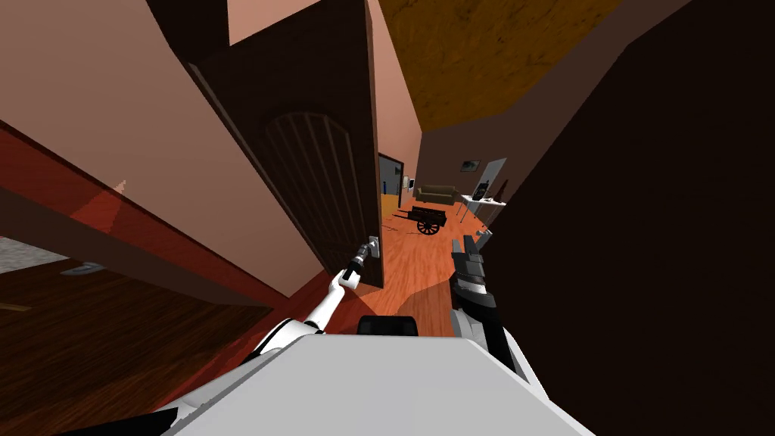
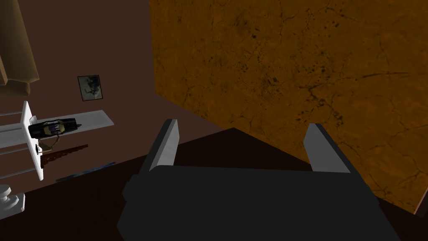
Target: Push the door open
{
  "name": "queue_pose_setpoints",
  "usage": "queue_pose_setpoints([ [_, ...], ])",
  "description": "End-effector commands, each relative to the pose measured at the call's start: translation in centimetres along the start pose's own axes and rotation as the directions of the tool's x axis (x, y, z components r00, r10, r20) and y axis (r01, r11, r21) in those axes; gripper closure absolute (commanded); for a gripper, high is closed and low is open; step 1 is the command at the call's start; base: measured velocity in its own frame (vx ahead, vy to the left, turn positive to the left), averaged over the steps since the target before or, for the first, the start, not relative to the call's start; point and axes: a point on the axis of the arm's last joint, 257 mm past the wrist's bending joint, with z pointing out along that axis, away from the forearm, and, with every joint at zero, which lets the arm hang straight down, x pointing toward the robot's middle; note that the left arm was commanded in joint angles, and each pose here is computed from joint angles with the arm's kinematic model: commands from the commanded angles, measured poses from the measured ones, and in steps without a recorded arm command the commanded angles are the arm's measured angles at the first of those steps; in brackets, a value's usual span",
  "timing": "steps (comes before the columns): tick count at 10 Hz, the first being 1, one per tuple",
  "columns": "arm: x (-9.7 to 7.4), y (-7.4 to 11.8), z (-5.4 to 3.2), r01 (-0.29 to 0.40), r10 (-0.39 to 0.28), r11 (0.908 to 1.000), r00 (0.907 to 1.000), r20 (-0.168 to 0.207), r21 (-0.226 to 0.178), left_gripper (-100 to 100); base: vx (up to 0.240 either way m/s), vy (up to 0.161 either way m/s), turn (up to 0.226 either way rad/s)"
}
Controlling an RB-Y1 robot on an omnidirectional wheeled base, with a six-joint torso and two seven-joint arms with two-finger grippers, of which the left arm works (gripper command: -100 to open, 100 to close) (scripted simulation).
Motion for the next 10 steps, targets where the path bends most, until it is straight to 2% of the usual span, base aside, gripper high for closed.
queue_pose_setpoints([
  [1,0.3,0.0,0.16,0.007,-0.007,1.0,1.0,-0.003,-0.003,-100,-0.178,0.038,0.0],
  [4,1.1,-0.2,0.69,0.027,-0.027,0.9996,0.9996,-0.011,-0.011,-100,-0.205,0.029,0.013],
  [8,2.1,-0.5,1.35,0.052,-0.053,0.9984,0.9984,-0.021,-0.022,-100,-0.205,-0.01,0.012],
  [10,1.9,-0.5,1.26,0.049,-0.05,0.9986,0.9986,-0.016,-0.02,-100,0.007,-0.013,-0.016],
])
